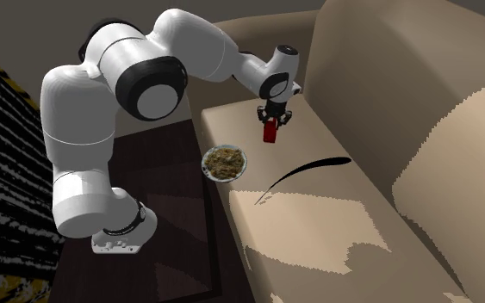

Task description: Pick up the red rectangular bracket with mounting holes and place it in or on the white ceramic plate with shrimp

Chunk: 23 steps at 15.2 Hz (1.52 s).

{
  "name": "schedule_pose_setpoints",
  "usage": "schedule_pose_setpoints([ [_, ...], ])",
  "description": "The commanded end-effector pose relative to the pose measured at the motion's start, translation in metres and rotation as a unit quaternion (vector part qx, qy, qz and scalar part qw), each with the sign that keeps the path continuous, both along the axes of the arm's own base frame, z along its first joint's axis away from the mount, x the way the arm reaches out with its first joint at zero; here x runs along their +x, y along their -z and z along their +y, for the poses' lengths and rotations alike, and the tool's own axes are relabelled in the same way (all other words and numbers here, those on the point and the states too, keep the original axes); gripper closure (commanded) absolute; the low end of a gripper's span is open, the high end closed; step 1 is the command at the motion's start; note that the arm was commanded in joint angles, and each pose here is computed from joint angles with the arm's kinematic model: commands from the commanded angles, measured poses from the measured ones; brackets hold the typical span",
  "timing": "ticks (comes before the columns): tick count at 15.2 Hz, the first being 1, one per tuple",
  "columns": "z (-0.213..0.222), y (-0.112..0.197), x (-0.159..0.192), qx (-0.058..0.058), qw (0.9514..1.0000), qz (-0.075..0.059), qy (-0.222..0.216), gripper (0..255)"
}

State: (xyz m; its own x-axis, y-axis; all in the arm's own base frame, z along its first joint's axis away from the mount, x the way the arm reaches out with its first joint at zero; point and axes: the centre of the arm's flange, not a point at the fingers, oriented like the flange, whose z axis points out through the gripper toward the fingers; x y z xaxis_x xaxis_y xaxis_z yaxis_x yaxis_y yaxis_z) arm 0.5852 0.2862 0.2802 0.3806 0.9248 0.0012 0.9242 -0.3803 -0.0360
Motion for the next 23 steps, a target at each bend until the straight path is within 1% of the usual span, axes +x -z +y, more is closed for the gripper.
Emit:
schedule_pose_setpoints([
  [1, 0.0, -0.009, -0.001, 0.0, 1.0, 0.0, 0.0, 255],
  [19, 0.0, -0.102, -0.001, 0.0, 1.0, 0.0, 0.0, 255],
  [23, -0.026, -0.101, -0.047, 0.0, 1.0, 0.0, 0.0, 255],
])
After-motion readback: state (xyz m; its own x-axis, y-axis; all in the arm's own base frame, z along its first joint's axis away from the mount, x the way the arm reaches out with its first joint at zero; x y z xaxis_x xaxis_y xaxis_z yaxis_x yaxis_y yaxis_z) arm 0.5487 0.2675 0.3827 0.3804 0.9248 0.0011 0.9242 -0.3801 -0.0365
